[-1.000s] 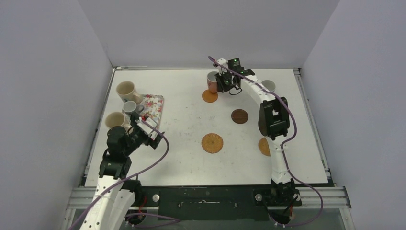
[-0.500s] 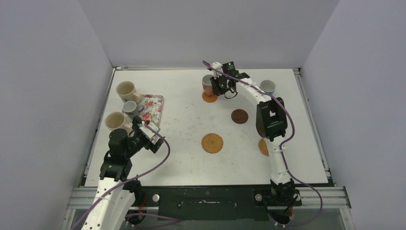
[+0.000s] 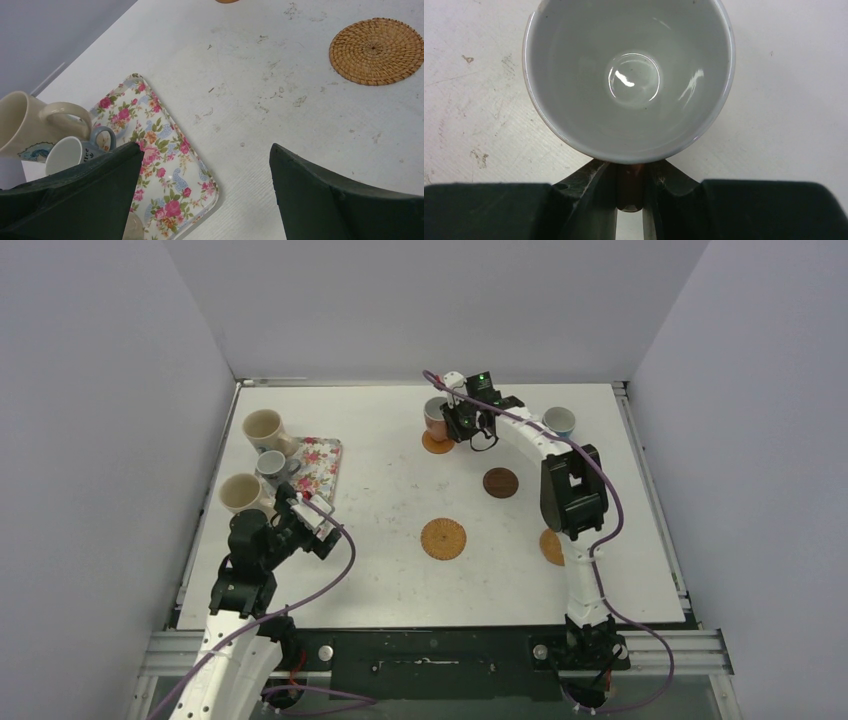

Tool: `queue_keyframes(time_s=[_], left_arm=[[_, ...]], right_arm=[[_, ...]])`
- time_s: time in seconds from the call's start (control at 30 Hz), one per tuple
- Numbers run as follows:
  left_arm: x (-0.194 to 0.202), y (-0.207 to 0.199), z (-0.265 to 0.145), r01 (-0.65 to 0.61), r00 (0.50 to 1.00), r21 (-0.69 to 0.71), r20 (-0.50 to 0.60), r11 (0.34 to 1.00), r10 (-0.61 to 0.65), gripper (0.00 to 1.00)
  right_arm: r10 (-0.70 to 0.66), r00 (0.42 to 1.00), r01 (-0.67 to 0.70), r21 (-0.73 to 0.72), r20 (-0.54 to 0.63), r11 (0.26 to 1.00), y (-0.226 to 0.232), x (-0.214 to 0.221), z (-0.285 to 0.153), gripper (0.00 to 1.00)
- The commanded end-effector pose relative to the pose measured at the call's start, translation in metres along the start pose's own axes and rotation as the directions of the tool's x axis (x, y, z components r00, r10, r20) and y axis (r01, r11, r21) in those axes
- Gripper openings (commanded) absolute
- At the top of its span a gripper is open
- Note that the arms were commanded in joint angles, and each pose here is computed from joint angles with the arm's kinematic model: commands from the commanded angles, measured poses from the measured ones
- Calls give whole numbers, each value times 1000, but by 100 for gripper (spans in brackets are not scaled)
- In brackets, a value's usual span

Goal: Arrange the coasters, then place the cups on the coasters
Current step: Place the cup on the coaster.

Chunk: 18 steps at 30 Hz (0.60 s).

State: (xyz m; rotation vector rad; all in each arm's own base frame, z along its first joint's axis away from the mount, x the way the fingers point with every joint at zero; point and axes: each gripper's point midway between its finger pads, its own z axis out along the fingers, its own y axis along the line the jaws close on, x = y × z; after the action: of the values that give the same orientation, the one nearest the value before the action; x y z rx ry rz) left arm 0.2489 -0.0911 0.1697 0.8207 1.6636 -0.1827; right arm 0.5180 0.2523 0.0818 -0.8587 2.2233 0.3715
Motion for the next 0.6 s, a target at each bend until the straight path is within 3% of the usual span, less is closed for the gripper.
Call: queue_keyframes(time_s=[0.0,0.57], left_arm=[[-12,7,1,-22,999,-28,40,999,23,97],[-12,7,1,-26,999,-32,39,999,27,97]], right_arm=[[-61,980,50,62,188,997,-7,-66,-39,0],[-54,988,49,34,147,998,0,-52,-29,0]])
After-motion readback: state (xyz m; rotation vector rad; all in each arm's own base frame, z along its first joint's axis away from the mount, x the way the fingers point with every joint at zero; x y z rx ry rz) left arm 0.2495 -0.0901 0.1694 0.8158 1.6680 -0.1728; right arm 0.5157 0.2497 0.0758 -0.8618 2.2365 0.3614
